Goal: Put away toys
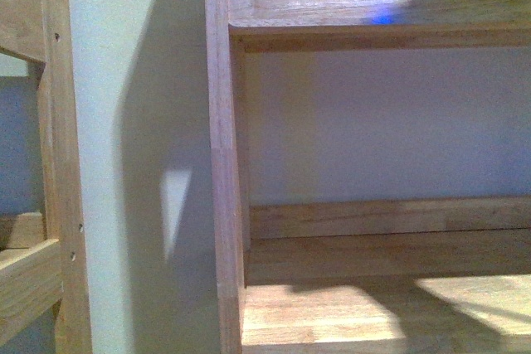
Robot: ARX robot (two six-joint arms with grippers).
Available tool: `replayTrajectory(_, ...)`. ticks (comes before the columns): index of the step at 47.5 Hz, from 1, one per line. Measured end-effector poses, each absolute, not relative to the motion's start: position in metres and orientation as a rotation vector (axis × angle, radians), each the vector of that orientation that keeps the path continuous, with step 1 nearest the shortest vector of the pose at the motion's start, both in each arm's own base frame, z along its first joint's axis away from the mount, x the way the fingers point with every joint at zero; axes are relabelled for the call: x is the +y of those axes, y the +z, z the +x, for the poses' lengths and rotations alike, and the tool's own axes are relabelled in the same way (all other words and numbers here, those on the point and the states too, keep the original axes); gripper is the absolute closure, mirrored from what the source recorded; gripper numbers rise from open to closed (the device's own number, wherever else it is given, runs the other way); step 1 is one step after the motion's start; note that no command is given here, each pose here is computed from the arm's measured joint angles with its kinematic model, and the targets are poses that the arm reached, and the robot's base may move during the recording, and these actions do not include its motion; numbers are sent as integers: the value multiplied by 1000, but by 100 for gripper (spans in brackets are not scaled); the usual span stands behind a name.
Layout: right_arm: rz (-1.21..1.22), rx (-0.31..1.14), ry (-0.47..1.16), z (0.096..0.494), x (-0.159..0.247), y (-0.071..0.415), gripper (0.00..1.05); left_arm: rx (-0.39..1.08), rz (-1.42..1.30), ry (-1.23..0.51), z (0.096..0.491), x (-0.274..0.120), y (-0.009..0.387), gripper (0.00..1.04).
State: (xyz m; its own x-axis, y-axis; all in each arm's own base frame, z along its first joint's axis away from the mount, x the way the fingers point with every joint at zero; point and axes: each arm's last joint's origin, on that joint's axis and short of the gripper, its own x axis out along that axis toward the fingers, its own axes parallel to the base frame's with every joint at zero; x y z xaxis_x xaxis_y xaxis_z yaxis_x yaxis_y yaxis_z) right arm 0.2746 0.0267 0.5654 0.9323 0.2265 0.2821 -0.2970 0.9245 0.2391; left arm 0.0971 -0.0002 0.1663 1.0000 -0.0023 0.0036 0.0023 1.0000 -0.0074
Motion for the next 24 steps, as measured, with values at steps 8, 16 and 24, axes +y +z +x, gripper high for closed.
replayTrajectory(8,367,-210,317,296,32,578,85,-4,-7,-2,97,0,166,6)
replayTrajectory(16,450,-171,348,320,35,584,85,-4,-7,-2,97,0,166,6)
replayTrajectory(24,496,-122,380,348,42,580,85,-4,-7,-2,97,0,166,6)
